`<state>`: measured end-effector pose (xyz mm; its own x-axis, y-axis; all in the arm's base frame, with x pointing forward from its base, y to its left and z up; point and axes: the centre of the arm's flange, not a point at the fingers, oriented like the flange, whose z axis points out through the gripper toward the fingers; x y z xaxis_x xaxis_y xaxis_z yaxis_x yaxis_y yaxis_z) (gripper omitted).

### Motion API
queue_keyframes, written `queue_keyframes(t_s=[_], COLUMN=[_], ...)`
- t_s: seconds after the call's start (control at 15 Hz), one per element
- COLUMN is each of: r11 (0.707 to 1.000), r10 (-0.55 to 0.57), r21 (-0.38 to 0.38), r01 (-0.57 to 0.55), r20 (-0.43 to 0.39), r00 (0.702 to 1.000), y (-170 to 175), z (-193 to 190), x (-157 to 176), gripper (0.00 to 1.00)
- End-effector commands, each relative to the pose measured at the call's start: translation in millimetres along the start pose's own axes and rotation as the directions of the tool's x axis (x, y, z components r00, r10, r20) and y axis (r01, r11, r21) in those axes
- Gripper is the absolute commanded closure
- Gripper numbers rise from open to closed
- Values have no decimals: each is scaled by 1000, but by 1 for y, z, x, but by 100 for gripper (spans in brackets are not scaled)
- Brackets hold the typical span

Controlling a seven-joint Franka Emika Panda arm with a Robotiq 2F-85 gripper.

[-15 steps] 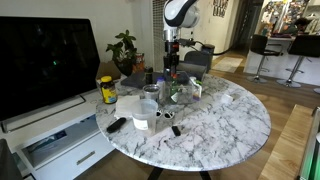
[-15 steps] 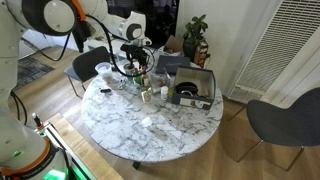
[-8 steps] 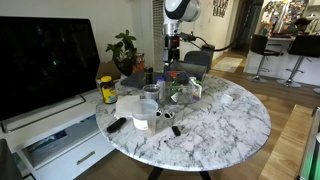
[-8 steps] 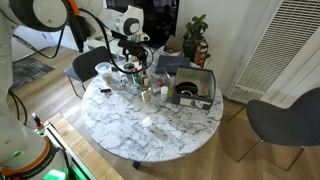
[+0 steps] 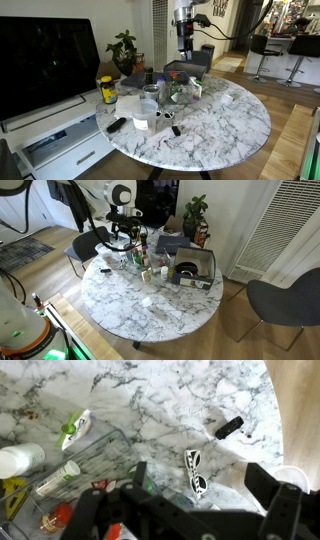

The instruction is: Place the orange cap on the green bottle

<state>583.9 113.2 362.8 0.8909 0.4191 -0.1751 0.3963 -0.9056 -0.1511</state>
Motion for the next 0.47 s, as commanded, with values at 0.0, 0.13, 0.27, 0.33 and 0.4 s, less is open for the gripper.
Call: queue_keyframes(t_s=[0.0, 0.13, 0.27, 0.33, 0.4], r11=[1000, 1000, 1000, 1000, 1000], r10=[19, -6, -10, -11, -11], r21=[2, -14, -19, -18, -17], r01=[-19, 6, 10, 11, 11], r20=[10, 10, 1, 1, 3], r00=[1000, 1000, 1000, 1000, 1000], y=[-2, 0, -1, -1, -1], z=[-8, -11, -17, -17, -15], x=[-55, -28, -32, -31, -30], gripper=[0, 0, 0, 0, 0])
